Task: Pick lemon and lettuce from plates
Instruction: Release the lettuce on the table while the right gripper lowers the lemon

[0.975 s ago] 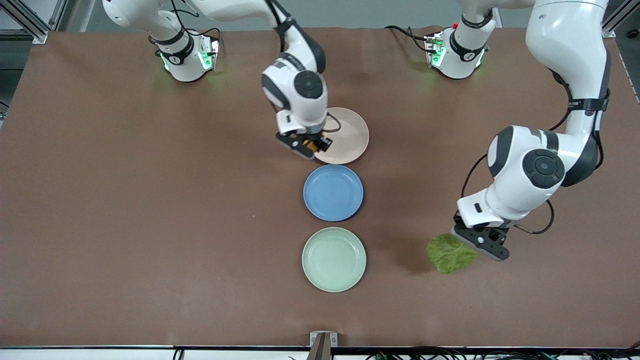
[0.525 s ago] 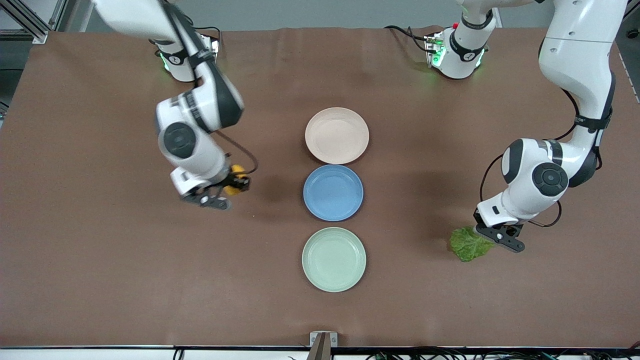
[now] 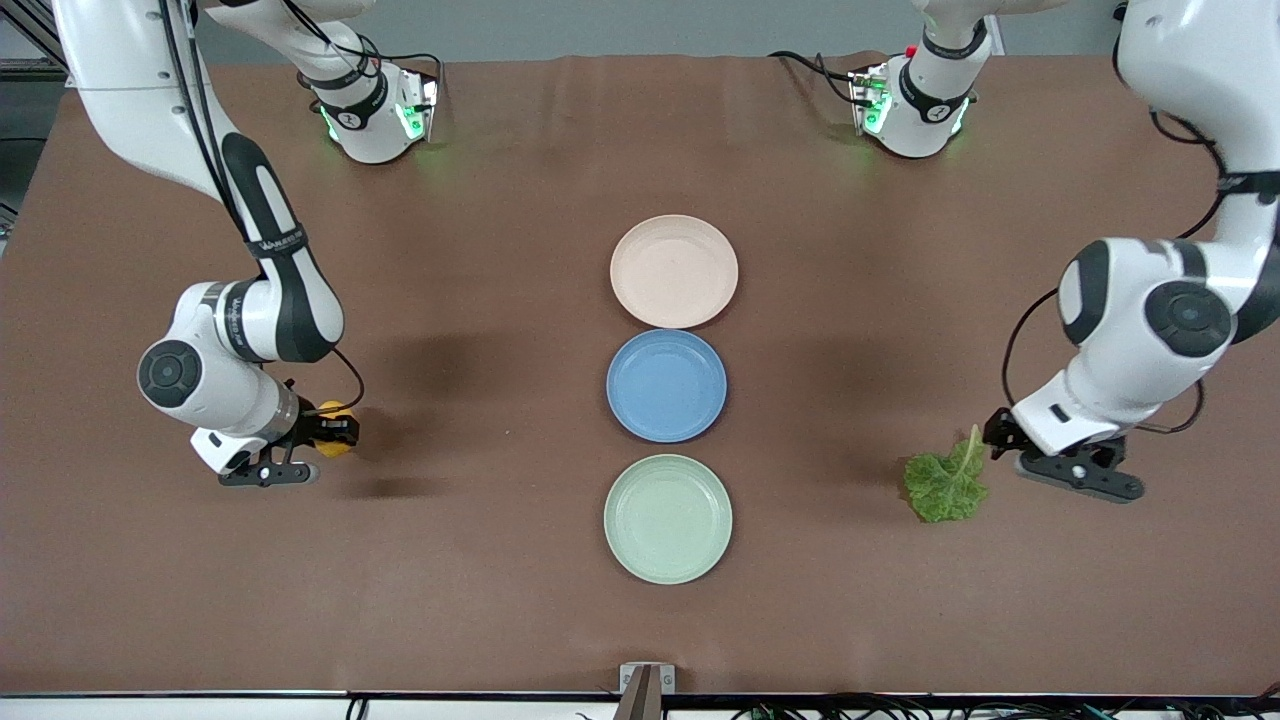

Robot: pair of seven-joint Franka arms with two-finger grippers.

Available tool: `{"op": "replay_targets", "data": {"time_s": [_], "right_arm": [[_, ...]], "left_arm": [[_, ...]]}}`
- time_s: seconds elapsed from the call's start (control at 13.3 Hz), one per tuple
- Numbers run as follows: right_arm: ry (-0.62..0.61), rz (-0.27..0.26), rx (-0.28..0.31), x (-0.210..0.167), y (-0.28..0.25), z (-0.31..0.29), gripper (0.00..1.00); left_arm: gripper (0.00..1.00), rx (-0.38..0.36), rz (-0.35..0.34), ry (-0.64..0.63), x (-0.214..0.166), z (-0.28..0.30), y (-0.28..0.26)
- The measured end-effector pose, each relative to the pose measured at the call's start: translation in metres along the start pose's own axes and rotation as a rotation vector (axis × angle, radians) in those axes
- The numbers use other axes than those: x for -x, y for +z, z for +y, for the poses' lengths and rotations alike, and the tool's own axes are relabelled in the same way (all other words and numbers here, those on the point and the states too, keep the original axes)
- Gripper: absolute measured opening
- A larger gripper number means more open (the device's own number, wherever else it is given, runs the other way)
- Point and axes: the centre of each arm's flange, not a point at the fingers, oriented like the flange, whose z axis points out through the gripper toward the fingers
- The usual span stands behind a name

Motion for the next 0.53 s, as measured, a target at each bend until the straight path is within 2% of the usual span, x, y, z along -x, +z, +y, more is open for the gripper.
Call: {"op": "replay_targets", "data": {"time_s": [0.15,0.53], "right_arm": [[0.000,-0.013,-0.002,0.001,0.014,-0.001,0.60],[0.017,-0.025,-0.027,-0.001,0.024,-0.006,0.60]], "left_arm": [[1.00,0.003,-0.034,-0.073,0.004,-0.011,-0.058],[1.00,0.104,-0.110,-0.201,0.022,-0.014,-0.185]]}}
